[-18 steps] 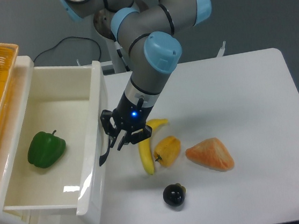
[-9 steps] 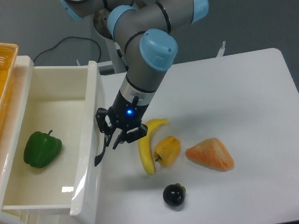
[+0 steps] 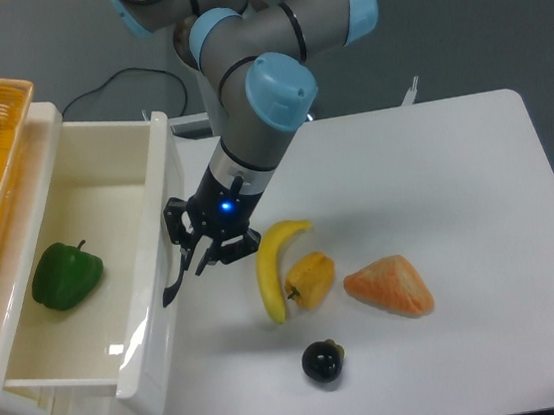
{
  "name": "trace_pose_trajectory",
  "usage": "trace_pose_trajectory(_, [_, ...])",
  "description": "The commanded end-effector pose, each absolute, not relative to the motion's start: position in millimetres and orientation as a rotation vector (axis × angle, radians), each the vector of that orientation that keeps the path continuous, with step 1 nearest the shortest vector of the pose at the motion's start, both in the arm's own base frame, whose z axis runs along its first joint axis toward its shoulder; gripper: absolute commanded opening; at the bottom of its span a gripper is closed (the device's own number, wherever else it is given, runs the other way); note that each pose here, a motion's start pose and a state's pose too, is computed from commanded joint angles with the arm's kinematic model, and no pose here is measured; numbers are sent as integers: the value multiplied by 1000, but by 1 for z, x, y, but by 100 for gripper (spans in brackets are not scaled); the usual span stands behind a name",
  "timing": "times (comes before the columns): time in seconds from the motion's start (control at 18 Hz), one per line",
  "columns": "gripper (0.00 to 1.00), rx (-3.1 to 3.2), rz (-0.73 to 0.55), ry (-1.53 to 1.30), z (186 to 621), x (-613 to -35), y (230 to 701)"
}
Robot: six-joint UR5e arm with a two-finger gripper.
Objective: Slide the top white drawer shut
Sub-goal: 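Push the drawer front with the gripper into the white cabinet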
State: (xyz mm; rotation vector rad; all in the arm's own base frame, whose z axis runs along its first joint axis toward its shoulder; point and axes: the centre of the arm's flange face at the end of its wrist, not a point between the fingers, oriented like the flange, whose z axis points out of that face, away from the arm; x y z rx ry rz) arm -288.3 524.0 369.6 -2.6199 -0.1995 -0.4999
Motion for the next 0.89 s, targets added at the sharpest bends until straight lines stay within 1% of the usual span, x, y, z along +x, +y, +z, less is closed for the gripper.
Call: trace_pose_trajectory(0.89, [26,-2624,-533,-162,377,-249,540])
